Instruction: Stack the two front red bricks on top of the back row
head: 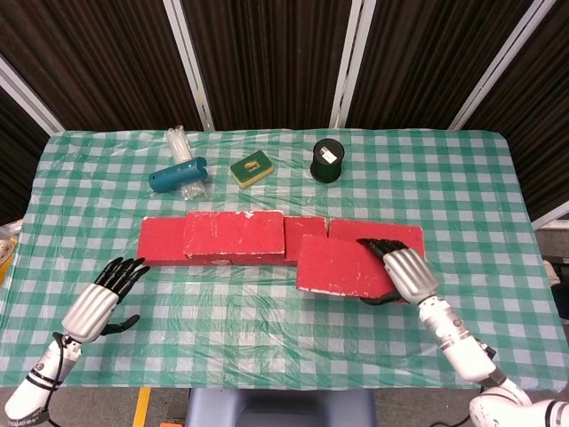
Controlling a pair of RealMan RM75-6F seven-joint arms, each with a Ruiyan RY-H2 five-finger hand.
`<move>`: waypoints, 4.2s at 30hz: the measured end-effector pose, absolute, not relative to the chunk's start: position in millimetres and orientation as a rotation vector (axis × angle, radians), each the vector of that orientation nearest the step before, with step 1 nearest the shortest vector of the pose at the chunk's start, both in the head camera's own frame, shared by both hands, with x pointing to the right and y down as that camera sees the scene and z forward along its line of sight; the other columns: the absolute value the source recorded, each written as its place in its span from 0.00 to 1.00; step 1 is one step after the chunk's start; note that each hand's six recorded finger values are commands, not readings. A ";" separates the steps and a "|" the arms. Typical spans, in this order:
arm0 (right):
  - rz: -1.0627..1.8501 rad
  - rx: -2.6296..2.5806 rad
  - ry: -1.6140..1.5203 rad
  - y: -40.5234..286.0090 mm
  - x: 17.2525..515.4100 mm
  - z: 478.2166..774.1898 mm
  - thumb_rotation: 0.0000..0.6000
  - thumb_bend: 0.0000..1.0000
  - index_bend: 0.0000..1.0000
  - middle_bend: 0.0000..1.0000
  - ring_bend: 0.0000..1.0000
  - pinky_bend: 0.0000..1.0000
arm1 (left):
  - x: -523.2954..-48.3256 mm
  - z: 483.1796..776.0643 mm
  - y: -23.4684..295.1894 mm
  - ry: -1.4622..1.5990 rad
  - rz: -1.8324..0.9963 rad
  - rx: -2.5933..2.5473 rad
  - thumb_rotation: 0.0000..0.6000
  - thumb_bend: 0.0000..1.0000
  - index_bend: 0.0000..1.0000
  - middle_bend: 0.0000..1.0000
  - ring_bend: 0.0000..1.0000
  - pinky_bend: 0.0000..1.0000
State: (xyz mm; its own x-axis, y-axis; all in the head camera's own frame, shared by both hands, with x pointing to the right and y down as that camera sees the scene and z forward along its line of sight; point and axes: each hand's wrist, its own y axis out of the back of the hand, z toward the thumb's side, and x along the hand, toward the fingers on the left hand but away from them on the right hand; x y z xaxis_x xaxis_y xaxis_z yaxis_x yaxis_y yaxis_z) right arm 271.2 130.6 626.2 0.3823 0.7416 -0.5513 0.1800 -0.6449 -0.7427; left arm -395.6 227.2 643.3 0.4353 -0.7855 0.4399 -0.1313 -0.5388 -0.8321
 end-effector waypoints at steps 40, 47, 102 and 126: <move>1.290 -2.157 -0.584 40.9 267.9 704.8 1.00 0.15 0.49 0.46 0.41 0.47 | -396.6 658.9 226.5 0.729 -1.202 -1.858 1.00 0.26 0.00 0.00 0.00 0.01; 1.305 -2.130 -0.576 39.5 267.8 706.8 1.00 0.15 0.45 0.45 0.39 0.47 | -396.0 657.2 227.0 0.732 -1.194 -1.862 1.00 0.26 0.00 0.00 0.00 0.01; 1.382 -2.093 -0.552 49.8 249.9 709.5 1.00 0.04 0.00 0.13 0.10 0.29 | -394.3 655.8 227.3 0.733 -1.172 -1.907 1.00 0.26 0.00 0.00 0.00 0.01; 1.387 -2.051 -0.632 43.4 271.6 684.1 0.86 0.00 0.00 0.05 0.00 0.16 | -395.6 646.9 226.9 0.758 -1.147 -1.900 1.00 0.26 0.00 0.00 0.00 0.01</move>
State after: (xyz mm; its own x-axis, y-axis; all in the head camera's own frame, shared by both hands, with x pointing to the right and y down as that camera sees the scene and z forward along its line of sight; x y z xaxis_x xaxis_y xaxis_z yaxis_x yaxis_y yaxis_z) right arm 271.6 43.4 684.1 0.3477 0.6640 -0.6619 0.0640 -0.7212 -0.6898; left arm -395.6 226.9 646.9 0.4161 -0.7945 0.4424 -0.0953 -0.5219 -0.8477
